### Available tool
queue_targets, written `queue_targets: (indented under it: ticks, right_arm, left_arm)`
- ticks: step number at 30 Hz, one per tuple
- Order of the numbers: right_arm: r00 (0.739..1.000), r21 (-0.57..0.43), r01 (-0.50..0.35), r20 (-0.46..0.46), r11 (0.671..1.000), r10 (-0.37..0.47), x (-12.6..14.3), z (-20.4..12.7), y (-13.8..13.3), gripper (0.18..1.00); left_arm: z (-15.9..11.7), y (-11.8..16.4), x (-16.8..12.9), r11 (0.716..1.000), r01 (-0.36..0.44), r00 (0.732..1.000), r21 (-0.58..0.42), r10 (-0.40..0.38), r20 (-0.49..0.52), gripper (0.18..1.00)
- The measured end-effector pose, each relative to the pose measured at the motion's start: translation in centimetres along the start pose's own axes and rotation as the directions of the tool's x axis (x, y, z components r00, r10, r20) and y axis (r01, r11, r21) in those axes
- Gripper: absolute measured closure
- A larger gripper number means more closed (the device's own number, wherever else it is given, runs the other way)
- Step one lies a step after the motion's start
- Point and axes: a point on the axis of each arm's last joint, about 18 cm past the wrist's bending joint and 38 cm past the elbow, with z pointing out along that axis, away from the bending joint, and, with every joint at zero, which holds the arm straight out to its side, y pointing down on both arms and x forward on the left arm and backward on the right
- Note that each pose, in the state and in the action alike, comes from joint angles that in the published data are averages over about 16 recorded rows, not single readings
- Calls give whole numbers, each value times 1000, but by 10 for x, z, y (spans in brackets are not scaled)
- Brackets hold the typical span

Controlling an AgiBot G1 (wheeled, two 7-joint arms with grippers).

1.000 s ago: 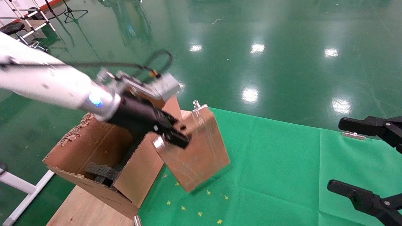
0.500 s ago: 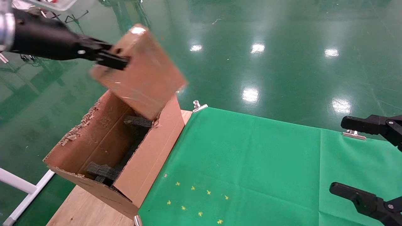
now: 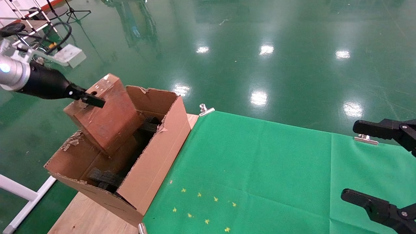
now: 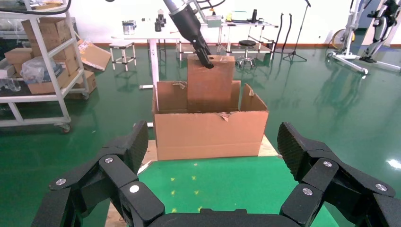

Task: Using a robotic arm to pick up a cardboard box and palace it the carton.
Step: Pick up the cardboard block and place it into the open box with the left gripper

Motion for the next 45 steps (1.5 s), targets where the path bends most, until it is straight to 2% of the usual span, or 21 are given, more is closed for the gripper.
queue_targets:
  ticks: [11,29,37,45]
  right_arm:
    - [1000,0,0,0,1000,0,0,0,0,178]
    - [1000,0,0,0,1000,0,0,0,0,178]
    - [1000,0,0,0,1000,0,0,0,0,178]
    - [1000,0,0,-1,1000,0,0,0,0,178]
  left_arm:
    - [41,33,-12,994,53,995,-93,-45,91,842]
    - [109,94,9,975,102,991,-196,-82,107,846]
    - [125,112,14,968,132,986,-212,-106,127,848]
    - [129,118,17,966,141,985,-216,-115,129,841]
